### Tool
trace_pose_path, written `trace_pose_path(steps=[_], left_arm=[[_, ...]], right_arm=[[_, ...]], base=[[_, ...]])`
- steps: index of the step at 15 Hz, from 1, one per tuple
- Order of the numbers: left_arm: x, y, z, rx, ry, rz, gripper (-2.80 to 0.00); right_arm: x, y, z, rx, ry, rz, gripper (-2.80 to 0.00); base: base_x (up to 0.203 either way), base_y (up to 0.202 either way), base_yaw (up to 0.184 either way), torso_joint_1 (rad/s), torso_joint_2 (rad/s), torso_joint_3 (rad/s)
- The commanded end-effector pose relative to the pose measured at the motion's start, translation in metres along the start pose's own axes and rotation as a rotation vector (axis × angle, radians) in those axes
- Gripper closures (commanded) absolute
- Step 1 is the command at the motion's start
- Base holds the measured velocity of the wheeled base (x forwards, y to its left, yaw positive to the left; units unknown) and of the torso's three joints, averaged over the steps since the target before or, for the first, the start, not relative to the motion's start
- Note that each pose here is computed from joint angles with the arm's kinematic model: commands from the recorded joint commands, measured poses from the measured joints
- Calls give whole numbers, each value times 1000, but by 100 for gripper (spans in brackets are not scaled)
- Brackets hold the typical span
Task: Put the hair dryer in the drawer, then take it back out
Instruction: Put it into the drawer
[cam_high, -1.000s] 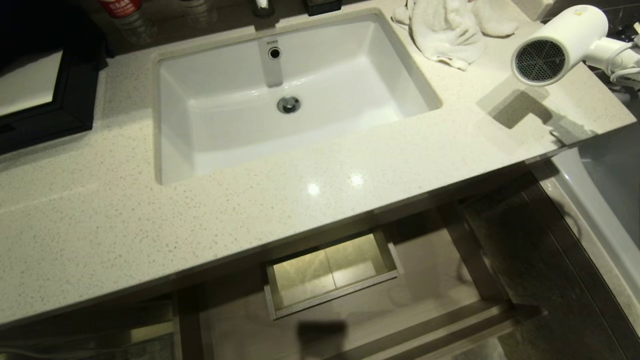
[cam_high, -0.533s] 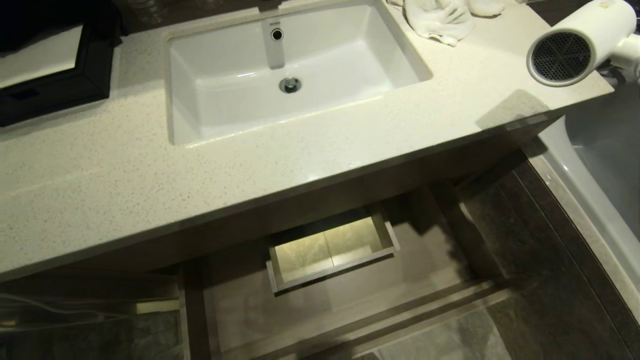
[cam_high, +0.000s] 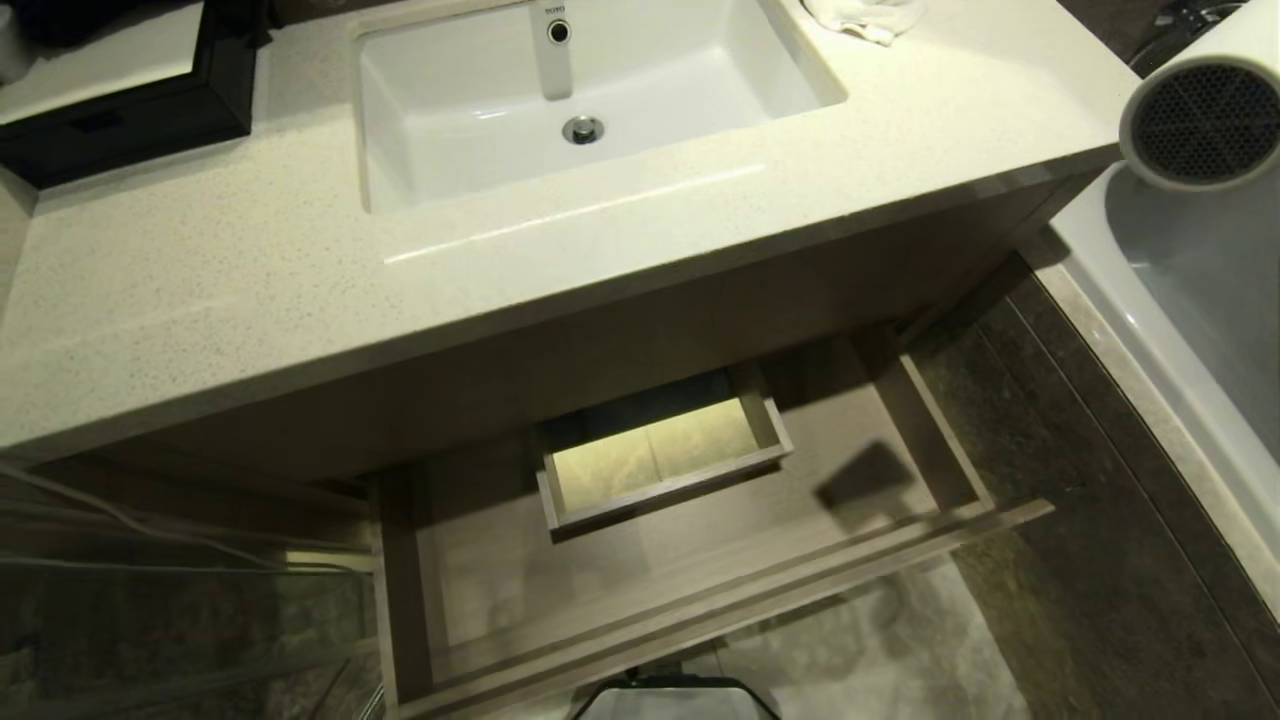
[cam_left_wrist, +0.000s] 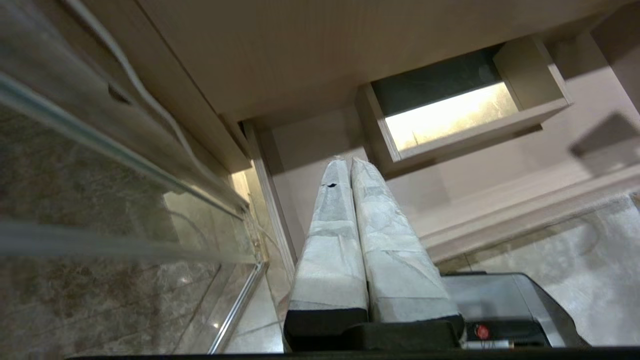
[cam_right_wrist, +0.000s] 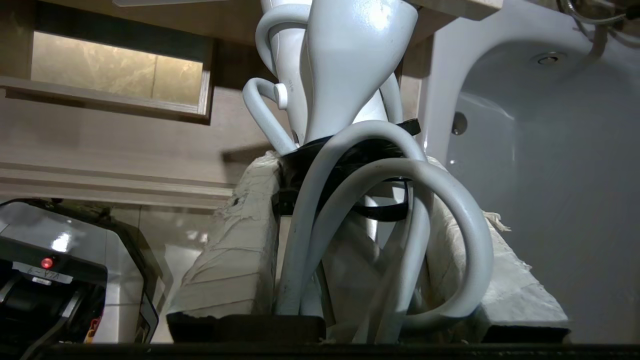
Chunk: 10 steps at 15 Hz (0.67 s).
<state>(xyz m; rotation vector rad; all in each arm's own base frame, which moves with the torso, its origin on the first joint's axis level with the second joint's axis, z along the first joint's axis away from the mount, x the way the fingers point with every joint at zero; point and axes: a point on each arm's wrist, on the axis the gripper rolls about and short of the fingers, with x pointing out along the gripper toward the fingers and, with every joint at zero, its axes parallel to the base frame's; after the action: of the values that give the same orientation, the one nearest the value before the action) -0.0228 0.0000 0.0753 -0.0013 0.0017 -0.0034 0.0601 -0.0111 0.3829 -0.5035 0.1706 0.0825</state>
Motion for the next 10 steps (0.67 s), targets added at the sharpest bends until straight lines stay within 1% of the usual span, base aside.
trace_pose_path(steps=[1,6,10], left_arm=[[0,0,0,0,1,0,0],[0,0,0,0,0,0,0],[0,0,0,0,0,0,0]], right_arm=[[-21,9,0,-21,-42,-26,0],[-37,19,-7,-26,-54,-44,0],[-44,24,-10,-28,-59,-55,0]], base=[[0,0,0,-281,32,-246],[0,0,0,-260,3,-268],[0,0,0,-231,-61,-289]])
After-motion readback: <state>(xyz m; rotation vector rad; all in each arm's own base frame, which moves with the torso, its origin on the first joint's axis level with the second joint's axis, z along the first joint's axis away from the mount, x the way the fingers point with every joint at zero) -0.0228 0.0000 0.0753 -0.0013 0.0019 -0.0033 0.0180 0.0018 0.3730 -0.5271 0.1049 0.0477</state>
